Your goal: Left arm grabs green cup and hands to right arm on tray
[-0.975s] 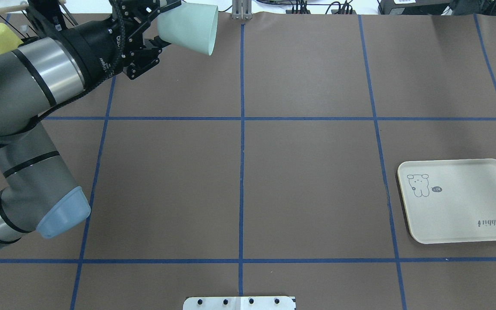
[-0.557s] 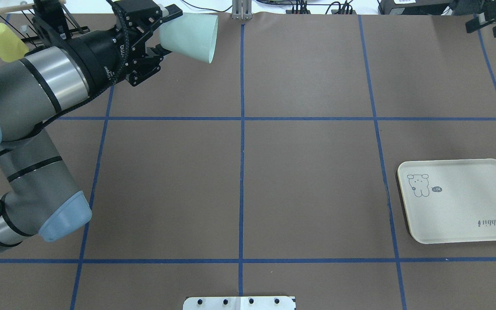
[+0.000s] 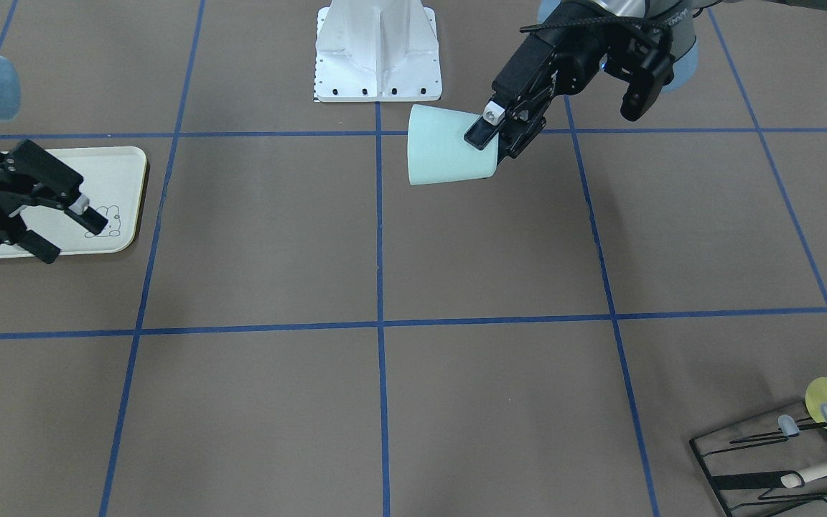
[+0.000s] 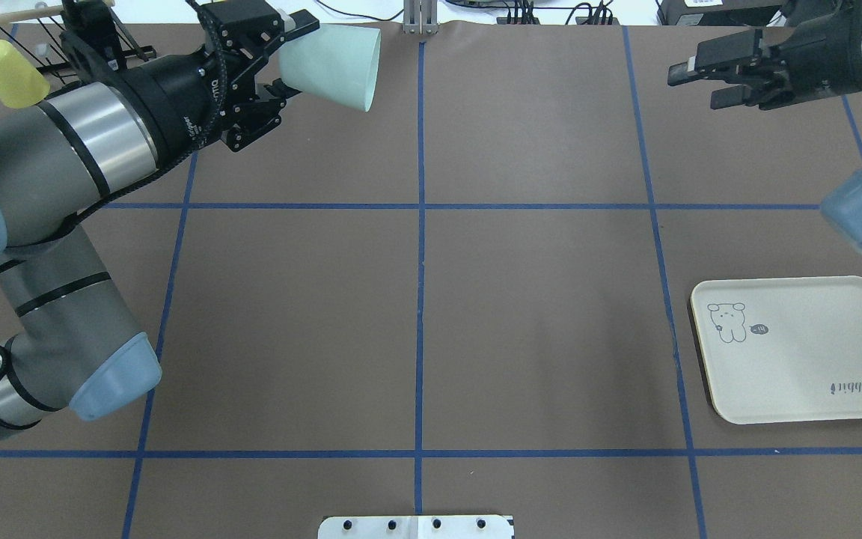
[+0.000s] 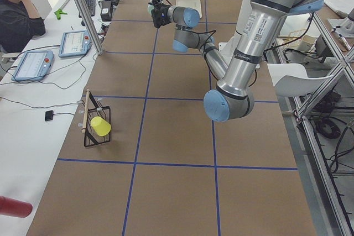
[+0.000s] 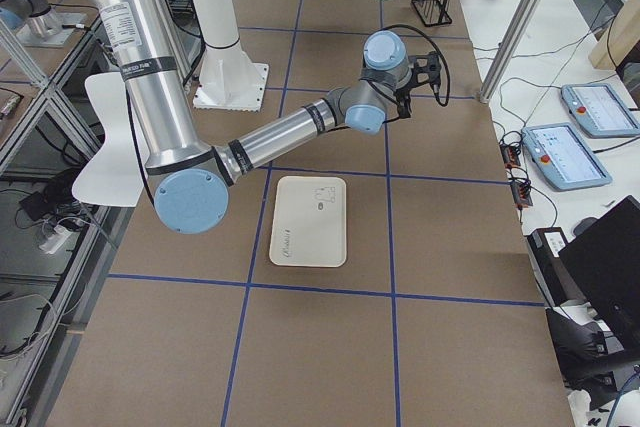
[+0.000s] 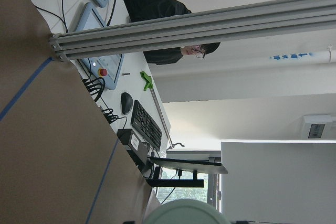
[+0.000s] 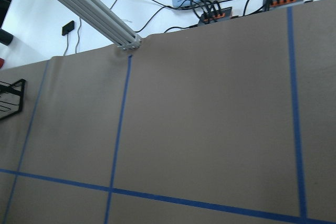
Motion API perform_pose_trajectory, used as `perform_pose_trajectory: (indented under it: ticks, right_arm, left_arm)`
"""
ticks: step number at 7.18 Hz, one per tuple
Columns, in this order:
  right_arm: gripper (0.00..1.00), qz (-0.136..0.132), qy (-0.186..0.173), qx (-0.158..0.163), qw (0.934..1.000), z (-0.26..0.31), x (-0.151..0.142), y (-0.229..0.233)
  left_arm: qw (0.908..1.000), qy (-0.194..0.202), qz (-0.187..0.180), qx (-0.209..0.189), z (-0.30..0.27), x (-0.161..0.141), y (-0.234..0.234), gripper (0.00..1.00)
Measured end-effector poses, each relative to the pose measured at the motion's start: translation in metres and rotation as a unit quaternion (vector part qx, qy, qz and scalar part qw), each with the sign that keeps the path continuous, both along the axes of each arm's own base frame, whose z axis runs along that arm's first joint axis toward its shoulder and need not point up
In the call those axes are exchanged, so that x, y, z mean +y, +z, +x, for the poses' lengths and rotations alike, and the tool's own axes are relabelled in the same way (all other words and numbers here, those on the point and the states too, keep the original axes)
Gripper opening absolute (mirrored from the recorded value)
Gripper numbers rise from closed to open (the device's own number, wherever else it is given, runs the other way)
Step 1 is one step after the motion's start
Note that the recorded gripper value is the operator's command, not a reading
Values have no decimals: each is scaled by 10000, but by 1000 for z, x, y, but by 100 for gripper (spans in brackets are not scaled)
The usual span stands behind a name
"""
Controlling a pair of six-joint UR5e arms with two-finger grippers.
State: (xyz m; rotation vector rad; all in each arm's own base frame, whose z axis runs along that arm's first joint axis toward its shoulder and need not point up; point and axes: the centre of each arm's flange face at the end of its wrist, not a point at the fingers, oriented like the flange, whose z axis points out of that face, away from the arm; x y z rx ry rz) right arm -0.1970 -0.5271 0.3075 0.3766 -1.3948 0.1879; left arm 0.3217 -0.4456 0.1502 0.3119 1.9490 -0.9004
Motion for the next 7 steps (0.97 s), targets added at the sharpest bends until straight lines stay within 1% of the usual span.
perform_pose_trajectory:
  ticks: [1,2,3,4,5,6,7]
  right_arm:
    - [98,90,0,-297,9995,-21,13,-9]
    - [98,174,-25,-699,9974,-39,28,-18]
    - [98,164,-91,-1146,9932,-49,42,-27]
    - [98,103,-164,-1532,9880,-52,52,-35]
    - [98,-27,-256,-1867,9821,-54,58,-46]
    - [98,-178,-361,-2145,9759,-59,63,-58]
    - [97,-242,-461,-2374,9700,-66,69,-68]
  left_arm:
    - [10000,2,-42,87,8,7,-1,16]
    - [9998,4,-63,214,20,18,-1,16]
    - [9994,23,-67,342,30,29,-2,17]
    - [9990,46,-72,434,37,37,-2,18]
    - [9988,76,-80,484,42,43,-2,18]
    - [9982,122,-137,565,45,46,-2,18]
    - [9973,180,-232,673,48,49,-2,18]
